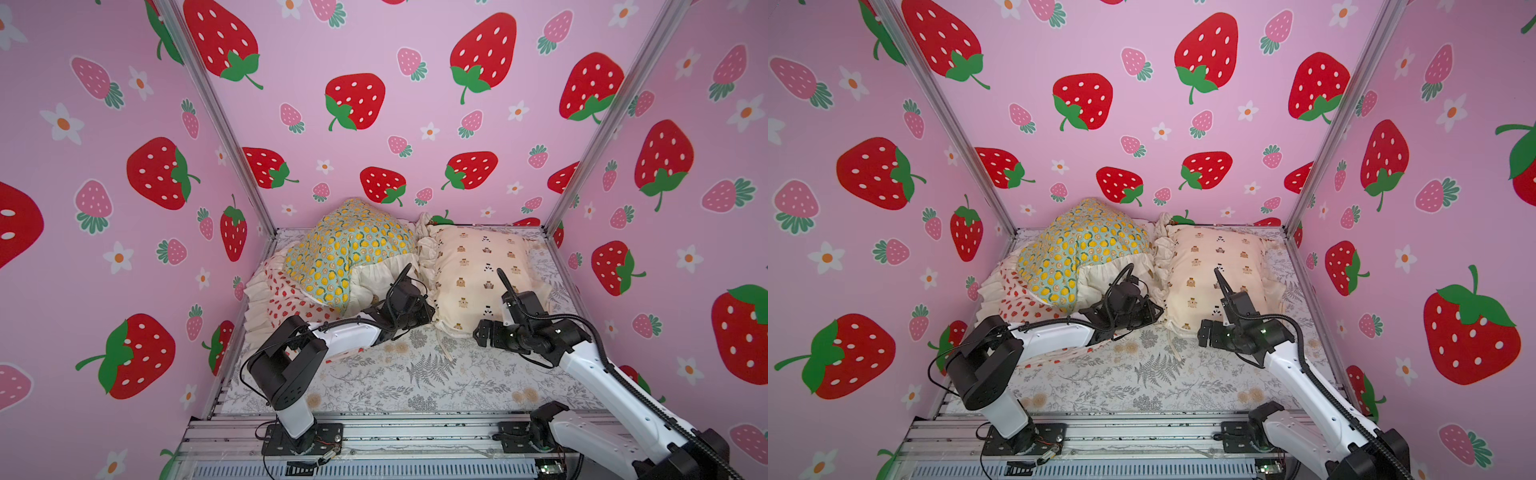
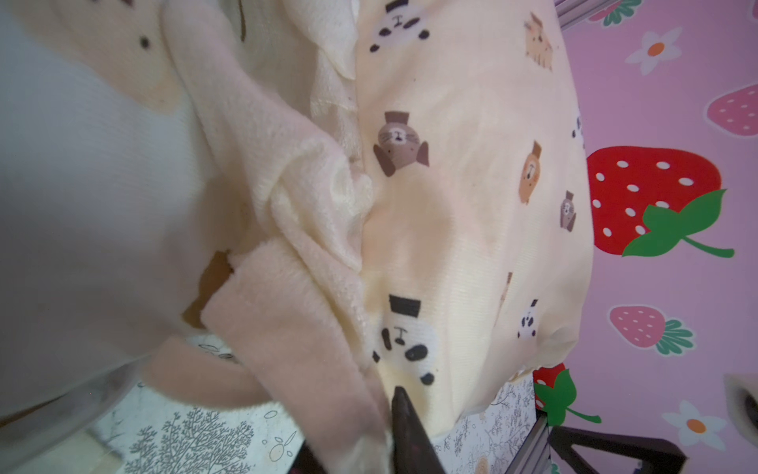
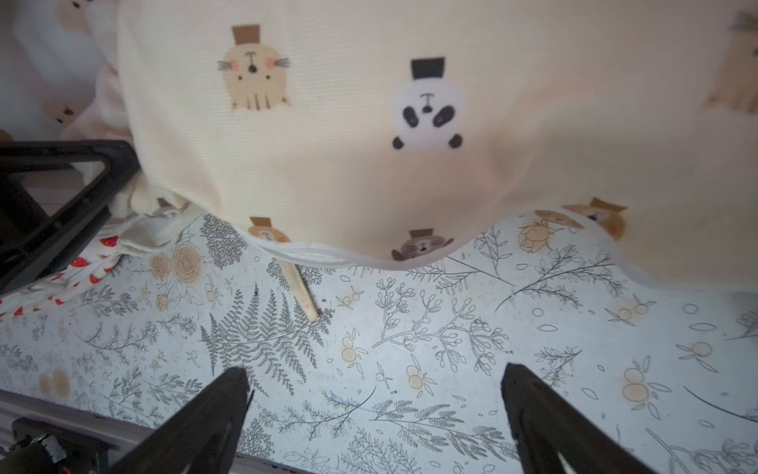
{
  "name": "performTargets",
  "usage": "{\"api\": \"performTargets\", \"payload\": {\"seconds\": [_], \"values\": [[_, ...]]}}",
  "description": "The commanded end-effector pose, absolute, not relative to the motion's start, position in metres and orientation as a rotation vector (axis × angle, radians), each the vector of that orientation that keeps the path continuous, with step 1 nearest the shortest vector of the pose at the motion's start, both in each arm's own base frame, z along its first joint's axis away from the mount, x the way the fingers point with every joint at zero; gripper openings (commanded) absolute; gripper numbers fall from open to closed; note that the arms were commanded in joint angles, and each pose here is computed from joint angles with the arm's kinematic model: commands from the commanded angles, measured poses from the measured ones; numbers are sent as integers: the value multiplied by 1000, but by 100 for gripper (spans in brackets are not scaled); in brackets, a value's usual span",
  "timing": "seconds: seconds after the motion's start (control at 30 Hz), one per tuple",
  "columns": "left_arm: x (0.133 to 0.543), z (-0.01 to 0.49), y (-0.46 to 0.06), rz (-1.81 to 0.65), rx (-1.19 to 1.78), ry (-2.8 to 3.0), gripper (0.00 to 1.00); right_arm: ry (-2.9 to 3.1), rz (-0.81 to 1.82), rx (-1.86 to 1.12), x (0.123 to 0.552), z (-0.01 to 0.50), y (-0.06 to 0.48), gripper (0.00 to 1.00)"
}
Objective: Zip up pillowcases
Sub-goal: Pick up the pillowcase from the center of the board.
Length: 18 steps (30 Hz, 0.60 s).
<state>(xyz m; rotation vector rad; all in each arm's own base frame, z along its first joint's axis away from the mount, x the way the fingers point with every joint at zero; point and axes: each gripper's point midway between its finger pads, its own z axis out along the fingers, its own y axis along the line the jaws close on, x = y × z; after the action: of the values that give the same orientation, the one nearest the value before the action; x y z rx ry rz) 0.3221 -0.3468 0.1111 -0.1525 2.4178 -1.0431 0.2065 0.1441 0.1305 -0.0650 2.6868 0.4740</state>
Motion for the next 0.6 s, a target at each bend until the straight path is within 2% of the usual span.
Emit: {"api": "performTargets", "payload": {"seconds": [0.0, 0.27, 0.3, 0.33, 0.57], "values": [[314, 130, -351, -1119, -156, 2399, 15, 2647, 554, -97, 205, 143, 164, 95], [300, 160, -352, -1242, -171, 2361, 7, 2612, 740, -170, 189, 158, 200, 84], [299, 163, -351, -1252, -174, 2355, 2, 2596, 771, -170, 189, 161, 204, 83], [298, 166, -351, -1259, -176, 2347, 0, 2584, 796, -173, 189, 163, 208, 81], [291, 189, -356, -1304, -162, 2307, 0, 2495, 917, -183, 193, 170, 226, 66]]}}
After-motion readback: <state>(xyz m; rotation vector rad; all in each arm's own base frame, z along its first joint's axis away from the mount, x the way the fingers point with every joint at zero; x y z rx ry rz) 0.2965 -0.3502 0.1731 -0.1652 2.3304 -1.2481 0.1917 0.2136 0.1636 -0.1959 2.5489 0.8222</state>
